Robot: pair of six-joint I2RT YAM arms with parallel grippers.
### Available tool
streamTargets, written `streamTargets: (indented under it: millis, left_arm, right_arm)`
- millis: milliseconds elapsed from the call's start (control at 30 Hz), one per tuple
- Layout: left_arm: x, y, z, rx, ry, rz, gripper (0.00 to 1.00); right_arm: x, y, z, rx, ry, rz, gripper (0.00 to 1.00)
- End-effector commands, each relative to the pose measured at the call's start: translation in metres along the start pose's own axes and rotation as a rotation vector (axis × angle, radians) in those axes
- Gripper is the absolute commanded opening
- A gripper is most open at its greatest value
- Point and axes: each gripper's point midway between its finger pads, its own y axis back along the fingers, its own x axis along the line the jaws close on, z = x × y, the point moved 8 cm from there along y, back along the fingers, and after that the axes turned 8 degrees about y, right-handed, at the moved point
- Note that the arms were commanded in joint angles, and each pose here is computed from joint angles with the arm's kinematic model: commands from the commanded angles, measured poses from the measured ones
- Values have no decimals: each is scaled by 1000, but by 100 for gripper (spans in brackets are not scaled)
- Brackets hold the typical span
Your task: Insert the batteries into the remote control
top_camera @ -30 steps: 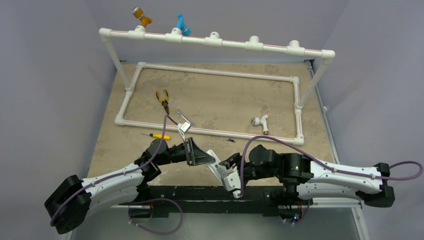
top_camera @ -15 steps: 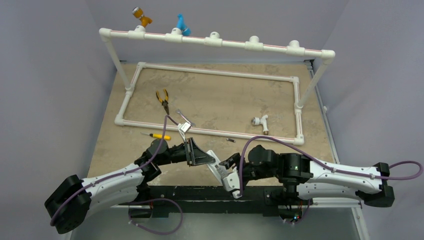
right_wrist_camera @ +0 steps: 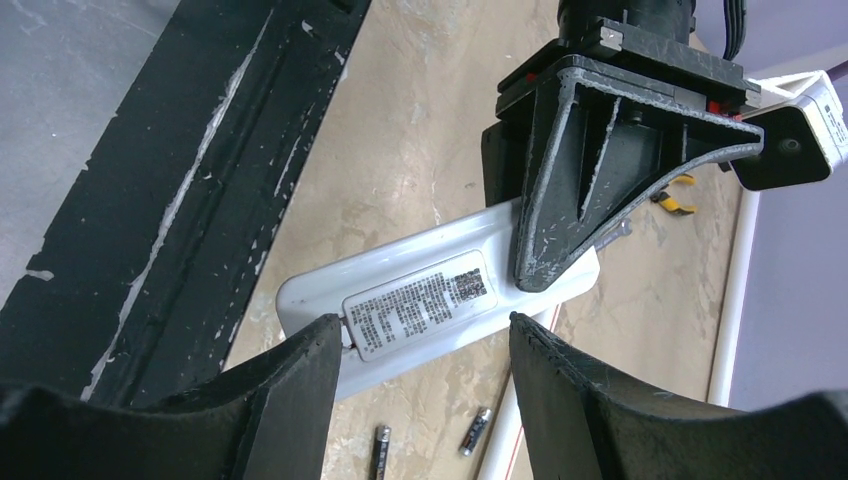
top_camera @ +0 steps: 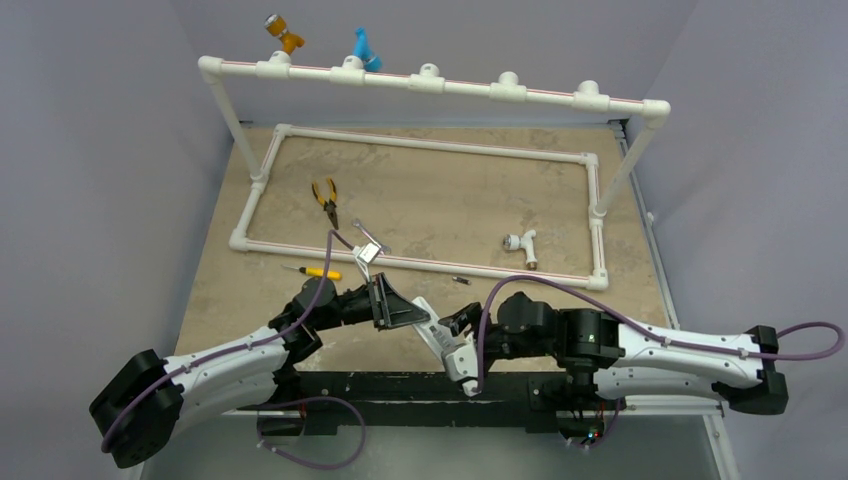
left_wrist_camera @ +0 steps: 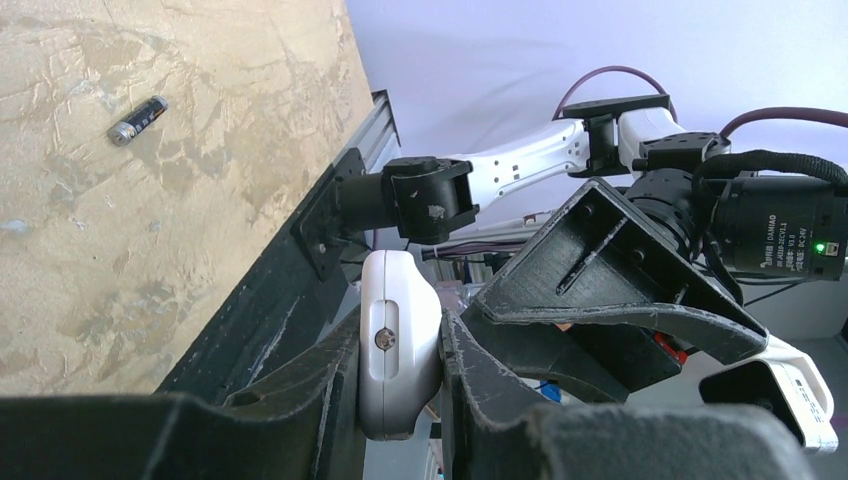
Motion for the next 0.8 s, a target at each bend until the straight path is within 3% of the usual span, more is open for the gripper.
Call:
streamTargets:
  millis: [0,767]
  left_arm:
    - [-27,0,-1,37,-43,-127,0]
    - [-21,-2,-2,44,-38,-112,0]
  right_arm:
    - [-17,2,3,-17,34,-137,59]
    - [-24,16,11,-64,33,-192,59]
